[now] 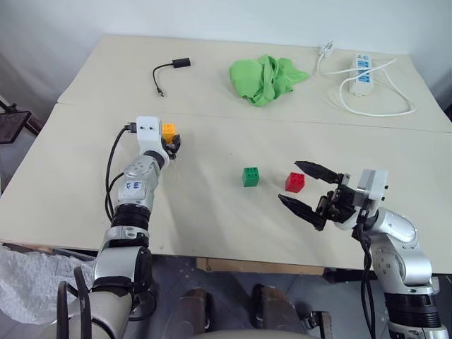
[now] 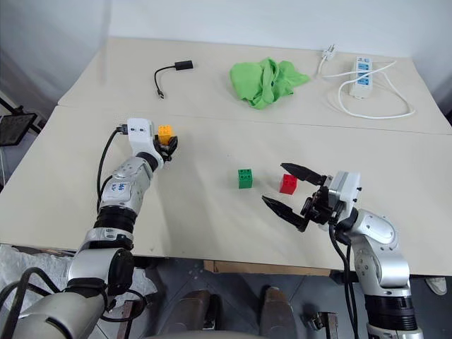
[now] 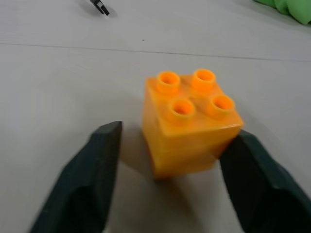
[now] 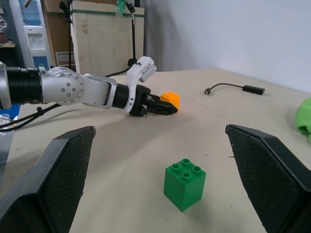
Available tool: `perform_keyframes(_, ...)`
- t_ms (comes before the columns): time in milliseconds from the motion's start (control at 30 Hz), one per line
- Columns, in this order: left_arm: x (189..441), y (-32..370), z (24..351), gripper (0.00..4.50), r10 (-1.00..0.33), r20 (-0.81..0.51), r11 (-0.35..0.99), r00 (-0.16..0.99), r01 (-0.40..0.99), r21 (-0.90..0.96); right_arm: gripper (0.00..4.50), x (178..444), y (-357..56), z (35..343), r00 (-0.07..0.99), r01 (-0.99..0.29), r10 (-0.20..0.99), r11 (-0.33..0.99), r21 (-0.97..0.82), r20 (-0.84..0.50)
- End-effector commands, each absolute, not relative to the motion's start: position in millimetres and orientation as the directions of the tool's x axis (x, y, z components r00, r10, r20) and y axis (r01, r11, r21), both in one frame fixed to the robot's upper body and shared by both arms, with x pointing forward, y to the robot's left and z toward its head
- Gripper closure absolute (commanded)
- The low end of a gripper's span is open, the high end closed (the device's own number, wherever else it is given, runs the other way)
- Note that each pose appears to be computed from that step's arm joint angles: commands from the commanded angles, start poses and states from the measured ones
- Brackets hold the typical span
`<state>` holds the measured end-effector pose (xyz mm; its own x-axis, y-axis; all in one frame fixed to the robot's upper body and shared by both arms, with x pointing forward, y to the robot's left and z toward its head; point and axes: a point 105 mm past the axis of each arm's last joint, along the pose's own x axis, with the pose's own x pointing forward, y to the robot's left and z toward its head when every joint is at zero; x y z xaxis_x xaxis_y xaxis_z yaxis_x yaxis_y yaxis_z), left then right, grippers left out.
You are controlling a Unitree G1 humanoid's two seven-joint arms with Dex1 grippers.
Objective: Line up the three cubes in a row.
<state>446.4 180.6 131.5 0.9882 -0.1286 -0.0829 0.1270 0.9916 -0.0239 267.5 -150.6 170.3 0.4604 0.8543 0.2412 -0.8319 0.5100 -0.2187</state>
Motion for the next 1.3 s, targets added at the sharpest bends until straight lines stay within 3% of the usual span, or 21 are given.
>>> perform_keyframes(33, 442, 175, 135, 2.73, -0.214, -0.055, 0.975, 0.975, 0.21, -0.069, 0.0, 263, -151, 177, 0.448, -0.821, 0.854, 0.51, -0.257, 0.264)
perform_keyframes(67, 440, 173, 139, 3.01, -0.279, -0.038, 0.958, 0.959, 0.276, -0.071, 0.0, 262, -151, 175, 0.45, -0.82, 0.855, 0.51, -0.259, 0.26)
perform_keyframes(167, 422, 168, 159, 3.02, -0.608, -0.003, 0.793, 0.794, 0.608, -0.036, 0.0, 260, -153, 174, 0.454, -0.819, 0.854, 0.512, -0.26, 0.252)
perform_keyframes(267, 399, 176, 180, 3.02, -0.809, -0.046, 0.563, 0.587, 0.794, 0.228, 0.0, 256, -161, 172, 0.464, -0.819, 0.857, 0.512, -0.259, 0.226)
perform_keyframes(467, 376, 163, 169, 3.02, -0.935, -0.204, 0.21, 0.29, 0.917, 0.34, 0.0, 255, -172, 171, 0.476, -0.816, 0.858, 0.513, -0.266, 0.192)
perform_keyframes(567, 374, 148, 158, 3.02, -0.942, -0.269, 0.107, 0.202, 0.938, 0.331, 0.0, 254, -173, 173, 0.479, -0.814, 0.857, 0.515, -0.271, 0.189)
perform_keyframes(867, 377, 124, 131, 3.02, -0.899, -0.418, 0.012, 0.134, 0.96, 0.281, 0.0, 247, -179, 171, 0.504, -0.805, 0.846, 0.533, -0.261, 0.173)
perform_keyframes(1233, 394, 127, 133, 3.02, -0.871, -0.414, 0.148, 0.264, 0.945, 0.291, 0.0, 238, -179, 168, 0.528, -0.795, 0.833, 0.554, -0.247, 0.166)
perform_keyframes(1300, 396, 129, 133, 2.31, -0.865, -0.414, 0.169, 0.282, 0.942, 0.29, 0.0, 238, -179, 168, 0.529, -0.795, 0.833, 0.554, -0.246, 0.165)
